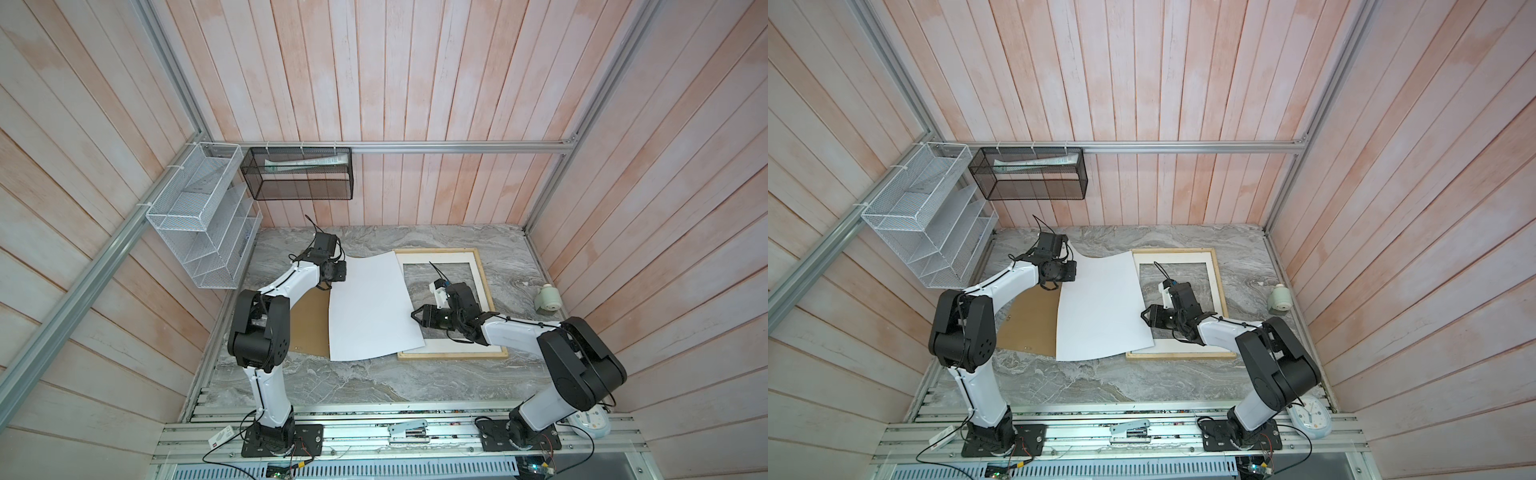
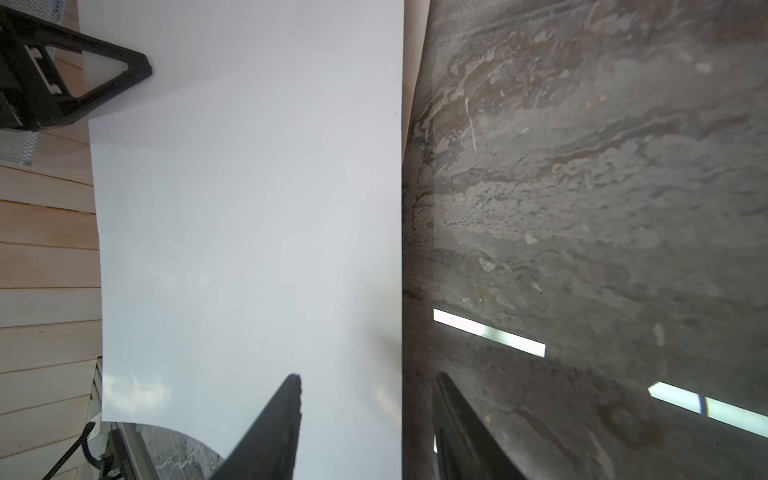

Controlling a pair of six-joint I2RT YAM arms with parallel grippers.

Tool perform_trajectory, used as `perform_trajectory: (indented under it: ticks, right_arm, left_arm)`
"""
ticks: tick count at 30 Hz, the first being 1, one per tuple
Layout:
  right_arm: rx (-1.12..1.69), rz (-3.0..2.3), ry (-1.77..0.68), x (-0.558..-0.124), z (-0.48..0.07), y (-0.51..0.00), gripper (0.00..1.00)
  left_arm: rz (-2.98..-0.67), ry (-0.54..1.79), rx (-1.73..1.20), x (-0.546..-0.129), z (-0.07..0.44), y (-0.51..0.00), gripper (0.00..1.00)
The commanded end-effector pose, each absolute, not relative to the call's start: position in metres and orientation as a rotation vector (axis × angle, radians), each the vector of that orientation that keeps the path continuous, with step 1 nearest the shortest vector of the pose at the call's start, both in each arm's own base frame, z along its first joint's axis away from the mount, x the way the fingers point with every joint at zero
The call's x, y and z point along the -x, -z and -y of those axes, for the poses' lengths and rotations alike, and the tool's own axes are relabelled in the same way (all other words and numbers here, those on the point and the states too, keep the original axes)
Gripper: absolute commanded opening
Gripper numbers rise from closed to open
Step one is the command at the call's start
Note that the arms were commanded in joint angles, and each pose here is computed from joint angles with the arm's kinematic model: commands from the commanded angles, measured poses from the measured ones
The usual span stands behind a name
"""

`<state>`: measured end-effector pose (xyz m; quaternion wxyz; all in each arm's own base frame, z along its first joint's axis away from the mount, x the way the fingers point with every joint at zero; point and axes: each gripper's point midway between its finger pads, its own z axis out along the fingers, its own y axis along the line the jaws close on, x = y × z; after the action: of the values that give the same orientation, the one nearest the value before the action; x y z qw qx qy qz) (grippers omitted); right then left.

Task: Put the photo into the frame
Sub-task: 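Press the photo's edge onto the frame with the right gripper while the left holds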

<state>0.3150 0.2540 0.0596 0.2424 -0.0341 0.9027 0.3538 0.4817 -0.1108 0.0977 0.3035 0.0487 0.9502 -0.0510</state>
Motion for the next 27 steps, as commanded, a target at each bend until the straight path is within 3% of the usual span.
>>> perform_trajectory:
  ticks: [1,18,27]
  right_arm:
    - [0.107,-2.434,-1.015,-0.324,-0.266,-0.065,0.52]
    - [0.163,-2.438,-1.147,-0.325,-0.287,-0.057,0.48]
    - [0.164,-2.429,-1.167,-0.324,-0.288,-0.06,0.35]
  left_arm:
    - [-2.5,0.099,-0.133,-0.485,0.105,-0.1,0.0]
    - [-2.481,0.152,-0.13,-0.484,0.111,-0.104,0.0]
    - [-2.467,0.205,-0.122,-0.484,0.117,-0.107,0.0]
